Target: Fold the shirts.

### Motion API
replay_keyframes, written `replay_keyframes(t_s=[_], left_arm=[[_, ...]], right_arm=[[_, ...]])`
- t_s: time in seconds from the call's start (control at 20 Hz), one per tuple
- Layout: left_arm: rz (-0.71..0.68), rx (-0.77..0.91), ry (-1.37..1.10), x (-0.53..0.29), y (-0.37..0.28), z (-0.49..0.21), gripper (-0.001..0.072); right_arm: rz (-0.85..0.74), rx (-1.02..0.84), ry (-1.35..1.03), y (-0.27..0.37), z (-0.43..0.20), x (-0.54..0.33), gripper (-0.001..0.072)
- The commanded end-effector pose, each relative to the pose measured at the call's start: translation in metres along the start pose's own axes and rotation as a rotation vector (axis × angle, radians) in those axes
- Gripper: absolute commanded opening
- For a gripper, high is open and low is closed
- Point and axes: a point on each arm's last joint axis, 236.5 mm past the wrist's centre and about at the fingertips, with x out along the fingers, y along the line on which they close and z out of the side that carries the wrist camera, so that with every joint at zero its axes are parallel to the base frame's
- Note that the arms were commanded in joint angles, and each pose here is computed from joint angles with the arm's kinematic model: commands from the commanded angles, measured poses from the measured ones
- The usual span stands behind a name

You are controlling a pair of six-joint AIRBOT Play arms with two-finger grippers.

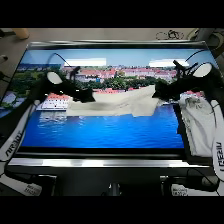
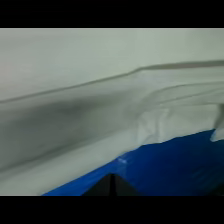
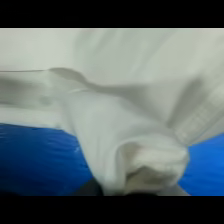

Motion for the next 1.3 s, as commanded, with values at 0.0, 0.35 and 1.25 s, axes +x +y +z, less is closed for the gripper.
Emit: replay_keyframes(t_s=[0.0,0.35,1.25], left_arm=[[-0.223,-0.136,-0.006,0.078,-0.075,-0.016,0.0028],[-0.497,-0.194,0.046,0.166,-0.187,-0.076,0.0028],[0.103,0.325,-0.719,-0.309,-0.077,0.043,0.0027]], right_arm=[[0.041,-0.055,-0.019,0.048,-0.029,-0.061,0.0025],[0.011,-0.066,0.008,0.066,-0.079,-0.110,0.0026],[0.376,0.104,0.076,0.184,-0.028,0.183,0.0597]])
